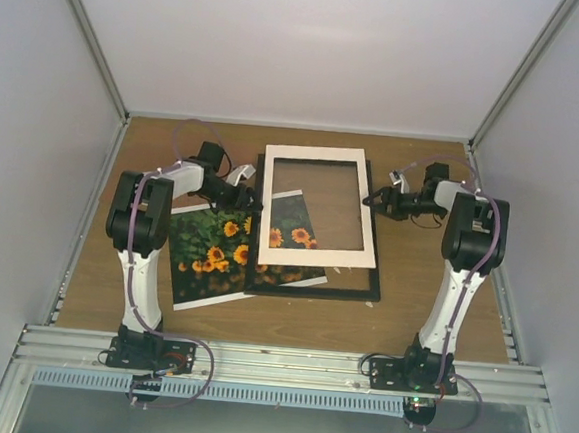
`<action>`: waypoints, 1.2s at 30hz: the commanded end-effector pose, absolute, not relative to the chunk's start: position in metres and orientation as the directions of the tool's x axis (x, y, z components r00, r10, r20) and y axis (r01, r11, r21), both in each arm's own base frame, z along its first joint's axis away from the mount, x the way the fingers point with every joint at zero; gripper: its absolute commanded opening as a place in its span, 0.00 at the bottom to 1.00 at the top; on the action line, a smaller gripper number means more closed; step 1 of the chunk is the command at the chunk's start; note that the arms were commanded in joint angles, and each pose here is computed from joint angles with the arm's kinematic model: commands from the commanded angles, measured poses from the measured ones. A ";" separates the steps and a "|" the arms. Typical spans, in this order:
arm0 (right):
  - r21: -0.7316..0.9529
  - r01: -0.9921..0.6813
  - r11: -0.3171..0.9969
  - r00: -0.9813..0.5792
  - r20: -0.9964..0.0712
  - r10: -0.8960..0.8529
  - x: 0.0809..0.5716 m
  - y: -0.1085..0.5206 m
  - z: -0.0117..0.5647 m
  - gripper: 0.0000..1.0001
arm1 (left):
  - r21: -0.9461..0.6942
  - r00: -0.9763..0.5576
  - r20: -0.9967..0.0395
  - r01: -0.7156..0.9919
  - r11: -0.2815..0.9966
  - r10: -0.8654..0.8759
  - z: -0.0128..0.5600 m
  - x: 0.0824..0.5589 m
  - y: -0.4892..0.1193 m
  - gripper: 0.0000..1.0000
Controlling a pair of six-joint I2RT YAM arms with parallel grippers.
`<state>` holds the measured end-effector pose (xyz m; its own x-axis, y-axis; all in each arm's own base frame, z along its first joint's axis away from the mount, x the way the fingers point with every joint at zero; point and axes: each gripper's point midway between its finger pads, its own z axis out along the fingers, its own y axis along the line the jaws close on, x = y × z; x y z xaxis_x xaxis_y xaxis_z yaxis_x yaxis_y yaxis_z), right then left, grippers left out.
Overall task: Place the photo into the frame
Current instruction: Move the photo frame to the center of the board, then adjust the photo frame item on the photo frame.
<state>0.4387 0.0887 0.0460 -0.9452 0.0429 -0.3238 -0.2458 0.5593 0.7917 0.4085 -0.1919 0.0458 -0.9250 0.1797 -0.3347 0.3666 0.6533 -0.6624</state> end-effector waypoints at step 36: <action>0.671 -0.313 0.672 -0.908 -0.418 -0.005 0.401 0.070 0.071 0.79 | -0.255 -0.174 -0.623 0.967 0.013 0.762 0.075 0.297 -0.379 0.99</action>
<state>0.3985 0.0719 0.0601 -0.9271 0.0038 -0.3748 -0.2781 0.6635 0.6946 0.2970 -0.3708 0.0871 -0.2065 0.7587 -0.6178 0.9599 0.0346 -0.2784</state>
